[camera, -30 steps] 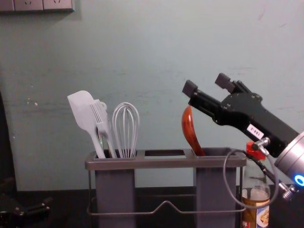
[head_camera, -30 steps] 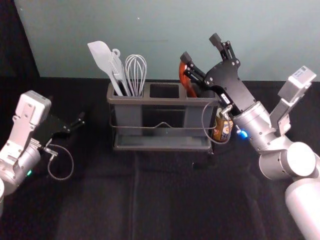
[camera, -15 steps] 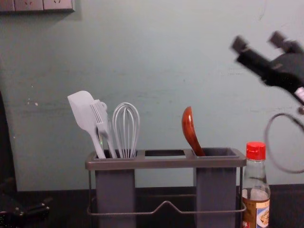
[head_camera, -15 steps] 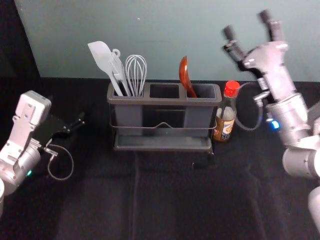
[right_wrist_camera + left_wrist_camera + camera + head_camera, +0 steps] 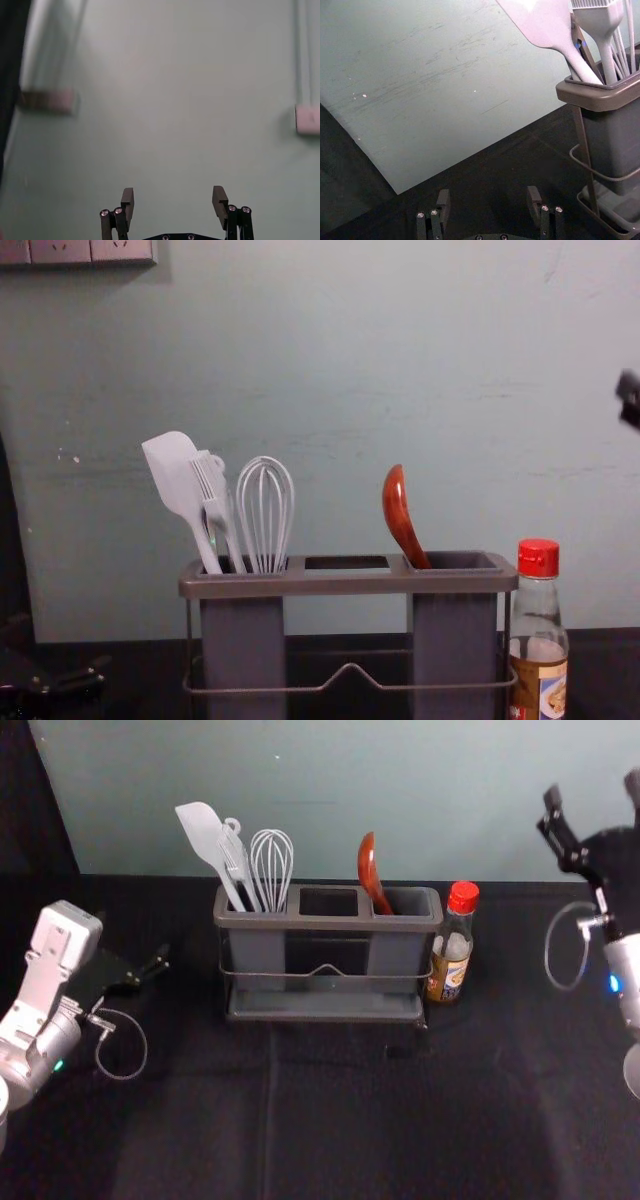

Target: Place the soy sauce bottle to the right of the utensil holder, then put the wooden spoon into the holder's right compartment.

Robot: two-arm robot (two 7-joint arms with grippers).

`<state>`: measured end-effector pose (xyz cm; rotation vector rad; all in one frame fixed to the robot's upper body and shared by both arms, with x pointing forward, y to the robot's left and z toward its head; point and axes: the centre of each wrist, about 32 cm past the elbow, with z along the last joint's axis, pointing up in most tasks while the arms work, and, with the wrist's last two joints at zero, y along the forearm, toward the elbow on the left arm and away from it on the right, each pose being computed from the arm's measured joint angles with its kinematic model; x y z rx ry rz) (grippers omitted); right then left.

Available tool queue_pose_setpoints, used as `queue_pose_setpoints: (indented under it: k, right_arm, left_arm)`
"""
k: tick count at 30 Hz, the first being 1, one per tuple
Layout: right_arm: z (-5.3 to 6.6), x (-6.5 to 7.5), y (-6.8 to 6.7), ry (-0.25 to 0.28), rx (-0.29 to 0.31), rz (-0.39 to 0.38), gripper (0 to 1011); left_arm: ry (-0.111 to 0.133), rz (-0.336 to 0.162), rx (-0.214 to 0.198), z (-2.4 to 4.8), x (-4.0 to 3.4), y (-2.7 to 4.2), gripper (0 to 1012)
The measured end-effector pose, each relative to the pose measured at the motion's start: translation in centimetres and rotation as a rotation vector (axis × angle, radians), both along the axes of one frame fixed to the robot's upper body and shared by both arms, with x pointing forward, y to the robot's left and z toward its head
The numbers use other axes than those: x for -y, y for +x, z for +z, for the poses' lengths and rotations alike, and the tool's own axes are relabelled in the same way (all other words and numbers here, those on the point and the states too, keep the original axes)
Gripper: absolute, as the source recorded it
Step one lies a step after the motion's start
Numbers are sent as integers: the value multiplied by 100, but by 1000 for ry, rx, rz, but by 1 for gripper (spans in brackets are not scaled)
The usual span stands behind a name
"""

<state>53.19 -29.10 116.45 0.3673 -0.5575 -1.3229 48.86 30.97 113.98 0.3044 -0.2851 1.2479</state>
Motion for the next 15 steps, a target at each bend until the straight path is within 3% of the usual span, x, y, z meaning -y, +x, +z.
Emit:
queue_pose_setpoints:
  k: [1,5,12,15]
  right_arm:
    - [-7,19,-32,-10,-58,-16,1002]
    - [-25,69,-100,-43,-186,-51,1002]
    - [-64,128,-150,-126,-305,-84,1002]
    - [-108,171,-164,-209,-358,-98,1002]
  left_arm:
    - [0,0,0,0,0,0,1005]
    - [0,0,0,0,0,0,1005]
    - [0,0,0,0,0,0,1005]
    - [0,0,0,0,0,0,1005]
